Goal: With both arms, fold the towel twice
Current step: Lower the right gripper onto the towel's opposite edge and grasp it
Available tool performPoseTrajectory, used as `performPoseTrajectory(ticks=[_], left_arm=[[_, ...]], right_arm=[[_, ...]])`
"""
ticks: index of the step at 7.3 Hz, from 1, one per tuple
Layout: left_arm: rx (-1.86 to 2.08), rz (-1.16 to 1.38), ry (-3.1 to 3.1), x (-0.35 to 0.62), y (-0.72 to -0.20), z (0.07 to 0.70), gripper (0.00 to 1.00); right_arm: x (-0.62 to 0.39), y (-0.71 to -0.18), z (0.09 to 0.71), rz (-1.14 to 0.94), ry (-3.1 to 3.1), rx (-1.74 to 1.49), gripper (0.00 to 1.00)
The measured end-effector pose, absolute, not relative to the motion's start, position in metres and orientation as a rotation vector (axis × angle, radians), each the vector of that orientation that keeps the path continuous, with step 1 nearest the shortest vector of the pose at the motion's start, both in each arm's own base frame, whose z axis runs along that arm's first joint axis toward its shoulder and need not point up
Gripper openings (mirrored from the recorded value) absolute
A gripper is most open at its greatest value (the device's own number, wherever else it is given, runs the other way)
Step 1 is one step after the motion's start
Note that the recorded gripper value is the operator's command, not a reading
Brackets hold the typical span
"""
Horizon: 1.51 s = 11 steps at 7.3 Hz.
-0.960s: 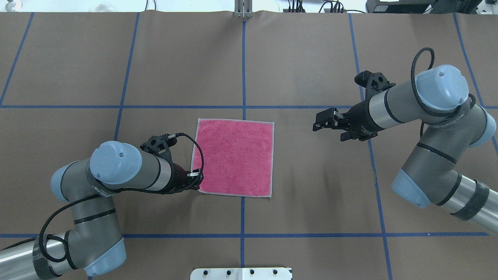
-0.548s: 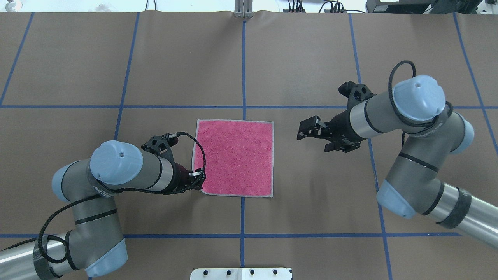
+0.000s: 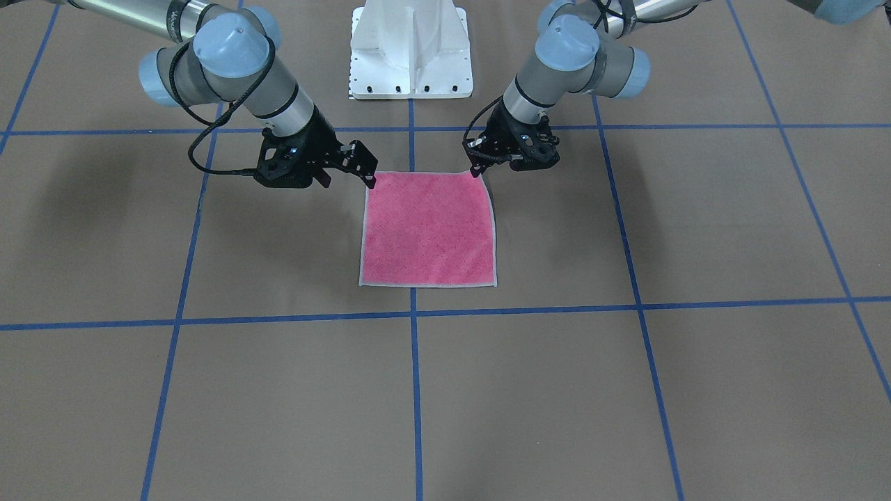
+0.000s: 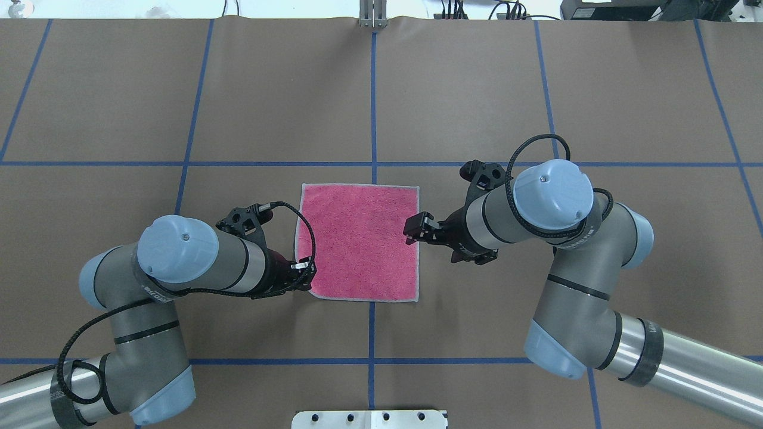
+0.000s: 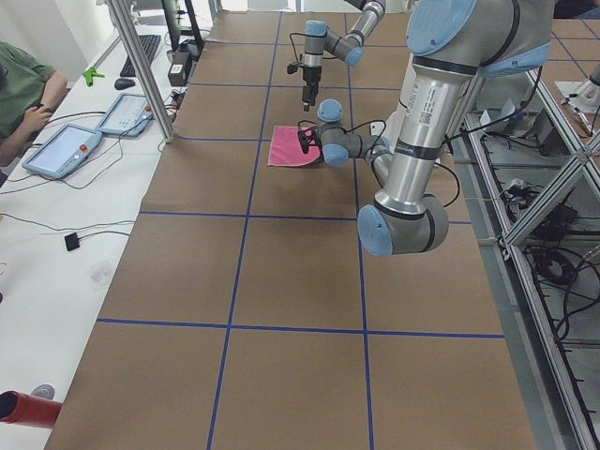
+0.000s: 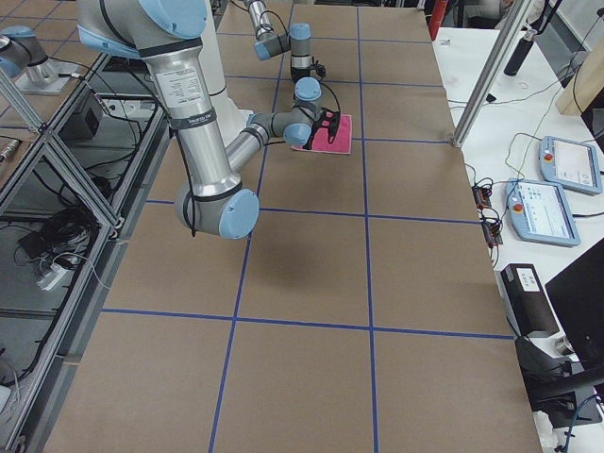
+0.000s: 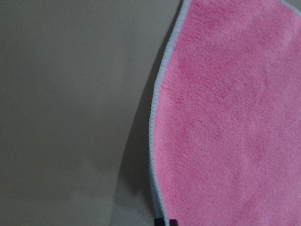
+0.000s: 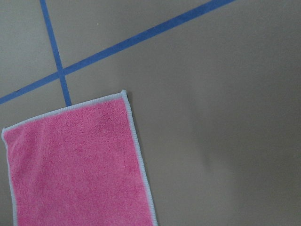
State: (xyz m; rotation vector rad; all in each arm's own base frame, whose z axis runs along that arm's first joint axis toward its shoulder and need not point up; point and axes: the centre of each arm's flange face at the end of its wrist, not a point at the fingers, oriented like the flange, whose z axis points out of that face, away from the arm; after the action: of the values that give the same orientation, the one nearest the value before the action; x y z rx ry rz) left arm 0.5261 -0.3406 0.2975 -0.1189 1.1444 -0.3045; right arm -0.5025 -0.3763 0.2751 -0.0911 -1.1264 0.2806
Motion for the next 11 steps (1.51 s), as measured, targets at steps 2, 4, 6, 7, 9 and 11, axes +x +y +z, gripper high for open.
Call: performPoseTrajectory(ticks=[2,4,6,7,9,11], left_arm=[[-0.119,-0.304,1.143,0.526,-0.341,0.298,0.00],[-0.119,-0.303,1.144,0.526,-0.340,0.298,0.00],[-0.119,-0.303,1.145,0.525,-0.341,0.298,0.00],[-0.118,-0.303,1.146,0.525,-0.341,0.297,0.00],[-0.118,-0.303,1.146,0.524,-0.340,0.297,0.00],[-0.118,-0.303,1.144,0.524,-0.340,0.298,0.00]], right_arm=[[-0.527,-0.351,0.272,0.269,-1.097,-0.105,0.90],[-0.548,-0.335,0.277,0.260,-1.057,-0.103,0.84],[-0.565,-0.334,0.281,0.259,-1.033,-0.103,0.77],[-0.569,-0.334,0.283,0.258,-1.025,-0.105,0.74],[-0.571,-0.334,0.284,0.257,-1.021,-0.107,0.51],[-0.571,-0.333,0.285,0.256,-1.021,-0.109,0.21]])
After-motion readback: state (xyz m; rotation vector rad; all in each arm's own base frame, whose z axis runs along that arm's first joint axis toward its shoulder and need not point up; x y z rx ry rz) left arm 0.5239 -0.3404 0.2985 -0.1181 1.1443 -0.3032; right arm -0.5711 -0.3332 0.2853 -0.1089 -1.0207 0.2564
